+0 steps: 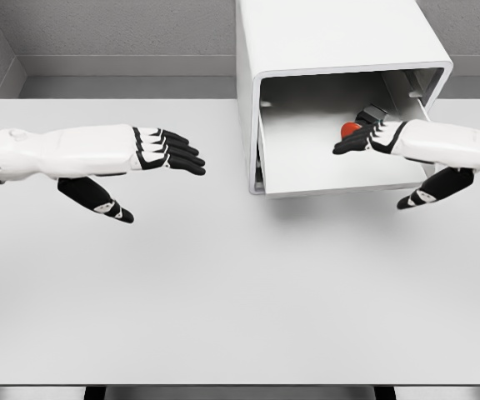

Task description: Slide open multi-storey tabletop storage cabinets and put open load switch and slide close multi-storey tabletop storage cabinets

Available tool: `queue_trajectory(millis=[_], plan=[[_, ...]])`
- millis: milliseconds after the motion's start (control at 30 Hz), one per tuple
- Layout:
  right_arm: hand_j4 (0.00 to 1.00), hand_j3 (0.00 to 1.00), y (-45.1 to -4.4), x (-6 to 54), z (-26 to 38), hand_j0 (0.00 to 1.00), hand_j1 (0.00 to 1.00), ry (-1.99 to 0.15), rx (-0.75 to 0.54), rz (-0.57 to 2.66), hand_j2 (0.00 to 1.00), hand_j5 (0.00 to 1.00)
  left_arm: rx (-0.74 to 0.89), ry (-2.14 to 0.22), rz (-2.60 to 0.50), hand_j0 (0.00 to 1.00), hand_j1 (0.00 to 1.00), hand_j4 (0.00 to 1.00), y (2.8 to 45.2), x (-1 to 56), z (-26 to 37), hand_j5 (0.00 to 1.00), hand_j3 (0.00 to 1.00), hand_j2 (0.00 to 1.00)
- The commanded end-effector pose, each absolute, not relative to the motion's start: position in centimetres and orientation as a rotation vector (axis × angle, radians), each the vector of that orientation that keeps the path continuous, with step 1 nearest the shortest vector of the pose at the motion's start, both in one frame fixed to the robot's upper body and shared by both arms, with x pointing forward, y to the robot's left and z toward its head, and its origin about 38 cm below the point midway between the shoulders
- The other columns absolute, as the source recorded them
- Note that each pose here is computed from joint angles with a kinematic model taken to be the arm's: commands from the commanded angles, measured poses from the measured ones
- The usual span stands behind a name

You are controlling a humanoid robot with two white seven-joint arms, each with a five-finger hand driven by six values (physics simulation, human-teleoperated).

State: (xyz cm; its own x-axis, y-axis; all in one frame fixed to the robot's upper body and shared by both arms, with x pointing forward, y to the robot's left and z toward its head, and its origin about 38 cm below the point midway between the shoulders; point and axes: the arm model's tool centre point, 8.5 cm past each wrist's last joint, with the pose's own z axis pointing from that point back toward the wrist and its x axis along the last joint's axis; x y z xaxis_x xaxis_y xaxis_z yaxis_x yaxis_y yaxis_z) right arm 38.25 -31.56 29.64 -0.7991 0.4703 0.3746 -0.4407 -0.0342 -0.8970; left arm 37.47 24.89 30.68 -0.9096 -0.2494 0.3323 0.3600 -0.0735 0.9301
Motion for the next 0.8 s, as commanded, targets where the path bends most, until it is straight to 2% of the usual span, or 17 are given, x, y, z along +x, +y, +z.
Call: queue_trajectory(millis=[0, 267, 767], plan=[[1.0, 1.0, -31.5, 38.4, 29.5, 1.0, 1.0, -1.616, -0.045, 1.915, 1.0, 1.0, -0.123, -1.807, -2.026, 1.0, 1.0, 1.0, 24.9, 37.5, 30.8, 1.0, 1.0, 1.0], [1.0, 1.0, -30.2, 38.7, 28.9, 1.0, 1.0, -1.605, -0.067, 1.998, 1.0, 1.0, -0.124, -1.803, -2.029, 1.0, 1.0, 1.0, 24.9, 37.4, 30.7, 1.0, 1.0, 1.0], [1.0, 1.0, -30.9, 41.8, 28.3, 1.0, 1.0, -1.561, -0.18, 2.014, 1.0, 1.0, -0.116, -1.791, -2.03, 1.0, 1.0, 1.0, 25.1, 37.5, 30.5, 1.0, 1.0, 1.0]])
